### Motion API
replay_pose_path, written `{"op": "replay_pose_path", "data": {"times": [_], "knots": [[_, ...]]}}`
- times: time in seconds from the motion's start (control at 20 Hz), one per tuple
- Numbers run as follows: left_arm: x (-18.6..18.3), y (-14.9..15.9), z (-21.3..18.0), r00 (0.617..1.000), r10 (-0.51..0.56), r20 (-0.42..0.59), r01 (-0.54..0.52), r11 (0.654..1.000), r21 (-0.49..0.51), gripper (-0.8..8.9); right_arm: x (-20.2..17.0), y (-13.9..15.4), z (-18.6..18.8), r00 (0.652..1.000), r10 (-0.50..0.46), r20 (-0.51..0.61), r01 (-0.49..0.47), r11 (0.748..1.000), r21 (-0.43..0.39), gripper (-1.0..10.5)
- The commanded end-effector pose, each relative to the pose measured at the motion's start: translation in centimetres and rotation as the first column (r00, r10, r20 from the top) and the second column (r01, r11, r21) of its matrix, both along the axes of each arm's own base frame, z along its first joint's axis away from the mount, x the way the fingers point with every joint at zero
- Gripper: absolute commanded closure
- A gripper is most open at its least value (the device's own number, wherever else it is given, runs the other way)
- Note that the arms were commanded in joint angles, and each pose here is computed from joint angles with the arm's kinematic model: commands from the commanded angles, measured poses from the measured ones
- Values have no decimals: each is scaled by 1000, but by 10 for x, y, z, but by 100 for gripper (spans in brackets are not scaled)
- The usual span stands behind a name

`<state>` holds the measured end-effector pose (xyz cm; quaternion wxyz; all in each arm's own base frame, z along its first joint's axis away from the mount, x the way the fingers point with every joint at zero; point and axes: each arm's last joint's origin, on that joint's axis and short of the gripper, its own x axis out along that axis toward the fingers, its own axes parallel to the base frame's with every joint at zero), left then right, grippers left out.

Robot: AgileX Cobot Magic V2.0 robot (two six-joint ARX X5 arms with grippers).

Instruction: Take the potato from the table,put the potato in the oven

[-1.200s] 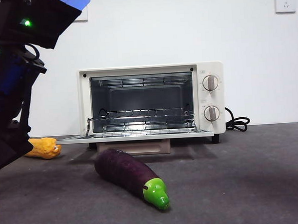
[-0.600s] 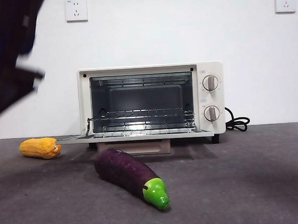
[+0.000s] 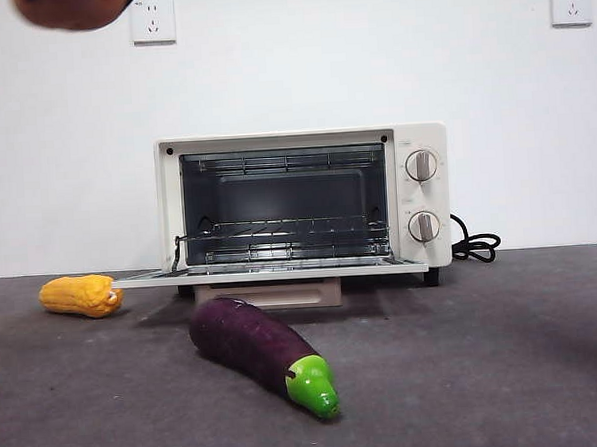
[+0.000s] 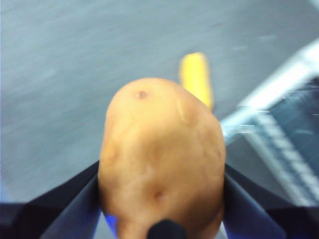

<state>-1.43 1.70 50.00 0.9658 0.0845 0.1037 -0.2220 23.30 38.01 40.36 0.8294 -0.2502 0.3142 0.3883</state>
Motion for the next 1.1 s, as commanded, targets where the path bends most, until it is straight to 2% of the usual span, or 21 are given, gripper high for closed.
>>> {"op": "replay_pose_path", "data": {"times": [0.05, 0.2, 0.4, 0.6, 0.8, 1.1], "knots": [[-4, 2, 0, 1000, 0, 18, 0, 1000, -1, 819, -12, -18, 24, 998, -49, 49, 48, 999, 12, 883], [-3, 2, 0, 1000, 2, 13, -2, 1000, -11, 819, -24, -42, 49, 992, -84, 97, 82, 996, 33, 883], [-3, 2, 0, 1000, 8, 0, -8, 999, -37, 819, -47, -84, 67, 984, -129, 127, 133, 991, -26, 883], [-2, 1, 0, 1000, 11, -11, -12, 999, -48, 819, -72, -127, 59, 994, -102, 39, 105, 991, -84, 883], [1, -1, 1, 1000, 11, -19, -12, 999, -42, 819, -91, -156, 48, 996, -82, -17, 80, 991, -109, 883], [12, -9, 2, 999, 12, -45, -13, 1000, -22, 819, -109, -188, 30, 987, -154, -54, 146, 980, -133, 883]]}}
